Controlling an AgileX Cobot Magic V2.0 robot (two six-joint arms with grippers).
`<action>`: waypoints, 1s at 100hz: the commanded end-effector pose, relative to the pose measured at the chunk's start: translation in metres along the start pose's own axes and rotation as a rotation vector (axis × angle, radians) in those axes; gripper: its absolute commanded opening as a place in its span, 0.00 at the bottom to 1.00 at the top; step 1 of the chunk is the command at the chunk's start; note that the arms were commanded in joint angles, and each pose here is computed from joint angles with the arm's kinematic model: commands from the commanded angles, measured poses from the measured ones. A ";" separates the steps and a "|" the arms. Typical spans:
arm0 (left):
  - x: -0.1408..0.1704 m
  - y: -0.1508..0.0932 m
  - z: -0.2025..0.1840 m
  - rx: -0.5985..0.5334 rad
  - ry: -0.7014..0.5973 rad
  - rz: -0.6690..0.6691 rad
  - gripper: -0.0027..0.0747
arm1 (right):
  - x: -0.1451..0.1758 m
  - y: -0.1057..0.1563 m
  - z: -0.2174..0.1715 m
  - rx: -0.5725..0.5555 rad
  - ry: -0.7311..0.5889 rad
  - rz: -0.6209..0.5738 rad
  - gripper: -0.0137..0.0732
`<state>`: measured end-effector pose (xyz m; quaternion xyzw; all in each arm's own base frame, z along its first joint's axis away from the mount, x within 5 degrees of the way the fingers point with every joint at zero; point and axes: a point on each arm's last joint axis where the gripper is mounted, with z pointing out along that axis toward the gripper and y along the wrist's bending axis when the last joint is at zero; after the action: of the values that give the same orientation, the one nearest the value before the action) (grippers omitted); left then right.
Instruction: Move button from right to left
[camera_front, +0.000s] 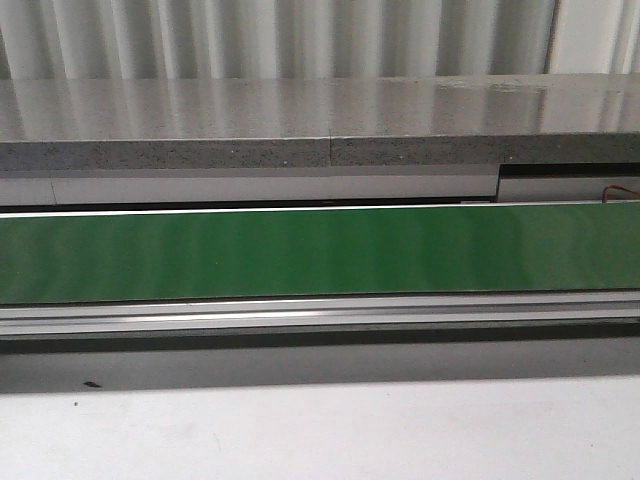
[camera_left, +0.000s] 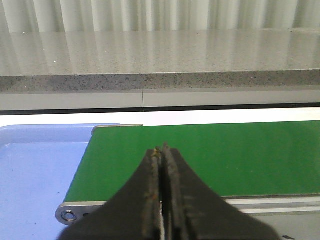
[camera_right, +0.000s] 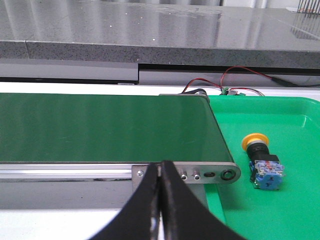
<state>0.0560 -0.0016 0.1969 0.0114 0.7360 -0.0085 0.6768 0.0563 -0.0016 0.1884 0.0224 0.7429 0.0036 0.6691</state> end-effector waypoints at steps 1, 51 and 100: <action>0.004 0.000 0.000 0.001 -0.077 -0.013 0.01 | -0.015 0.000 -0.004 0.002 -0.118 -0.010 0.08; 0.004 0.000 0.000 0.001 -0.077 -0.013 0.01 | -0.015 0.000 -0.004 0.002 -0.118 -0.010 0.08; 0.004 0.000 0.000 0.001 -0.077 -0.013 0.01 | -0.035 0.001 -0.007 0.005 -0.115 -0.010 0.08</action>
<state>0.0560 -0.0016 0.1969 0.0114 0.7360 -0.0085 0.6768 0.0553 -0.0017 0.1935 0.0229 0.7456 0.0032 0.6660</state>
